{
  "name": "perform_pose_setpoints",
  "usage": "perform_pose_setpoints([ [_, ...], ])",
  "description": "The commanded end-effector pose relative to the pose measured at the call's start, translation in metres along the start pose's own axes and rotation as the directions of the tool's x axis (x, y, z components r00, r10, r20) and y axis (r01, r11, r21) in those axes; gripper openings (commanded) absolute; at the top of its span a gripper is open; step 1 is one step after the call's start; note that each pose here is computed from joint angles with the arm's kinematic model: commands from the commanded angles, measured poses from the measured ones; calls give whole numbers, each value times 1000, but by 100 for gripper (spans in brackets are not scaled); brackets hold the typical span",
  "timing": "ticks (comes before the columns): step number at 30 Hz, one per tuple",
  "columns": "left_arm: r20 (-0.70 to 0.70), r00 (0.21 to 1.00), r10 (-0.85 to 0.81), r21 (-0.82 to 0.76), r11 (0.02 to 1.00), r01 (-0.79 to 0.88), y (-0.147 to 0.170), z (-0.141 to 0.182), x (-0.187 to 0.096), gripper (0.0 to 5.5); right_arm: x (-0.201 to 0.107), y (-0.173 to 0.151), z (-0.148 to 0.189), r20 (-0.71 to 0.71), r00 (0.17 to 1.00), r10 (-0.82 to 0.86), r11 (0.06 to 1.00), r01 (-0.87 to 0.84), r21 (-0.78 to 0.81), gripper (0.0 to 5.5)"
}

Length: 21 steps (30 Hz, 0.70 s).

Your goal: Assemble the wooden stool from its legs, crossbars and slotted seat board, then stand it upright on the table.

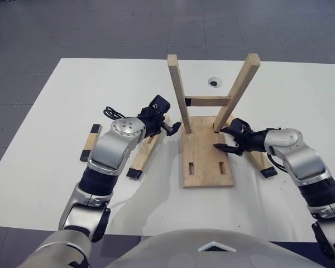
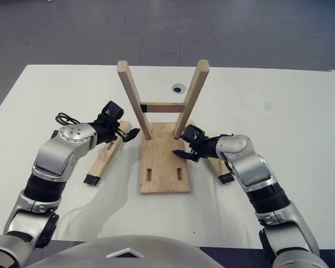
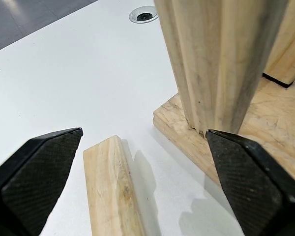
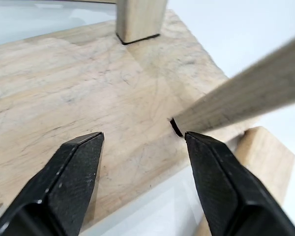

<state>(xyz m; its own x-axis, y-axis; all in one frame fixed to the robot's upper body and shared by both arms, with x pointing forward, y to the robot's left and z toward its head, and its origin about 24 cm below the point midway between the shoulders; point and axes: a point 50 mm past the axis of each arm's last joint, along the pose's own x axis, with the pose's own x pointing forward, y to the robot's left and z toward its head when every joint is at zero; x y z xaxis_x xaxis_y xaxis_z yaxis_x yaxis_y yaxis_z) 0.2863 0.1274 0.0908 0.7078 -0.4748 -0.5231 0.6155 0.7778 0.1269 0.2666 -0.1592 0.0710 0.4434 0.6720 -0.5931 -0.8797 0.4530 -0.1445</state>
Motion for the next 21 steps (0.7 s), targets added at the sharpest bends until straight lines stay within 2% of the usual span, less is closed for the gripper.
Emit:
perform_pose_setpoints([
  [1,32,995,96,-3,995,-96,26,10,-13,463,-9,-1,13,47,999,7,1000,-8,18,304],
  [6,80,964,255,-135,961,-243,55,15,-53,463,-44,6,51,199,979,51,992,-72,99,304],
  [8,66,947,314,-190,936,-297,61,2,-75,463,-61,9,68,276,961,26,987,-69,145,304],
  [11,-27,937,348,-232,910,-345,71,-37,-103,463,-77,20,80,333,943,-23,979,-47,200,304],
  [15,-130,909,396,-235,878,-416,94,-73,-128,463,-79,27,80,323,944,-66,968,-19,251,304],
  [21,-211,911,354,-264,877,-402,102,-110,-132,463,-74,37,75,302,951,-71,956,-21,292,304],
])
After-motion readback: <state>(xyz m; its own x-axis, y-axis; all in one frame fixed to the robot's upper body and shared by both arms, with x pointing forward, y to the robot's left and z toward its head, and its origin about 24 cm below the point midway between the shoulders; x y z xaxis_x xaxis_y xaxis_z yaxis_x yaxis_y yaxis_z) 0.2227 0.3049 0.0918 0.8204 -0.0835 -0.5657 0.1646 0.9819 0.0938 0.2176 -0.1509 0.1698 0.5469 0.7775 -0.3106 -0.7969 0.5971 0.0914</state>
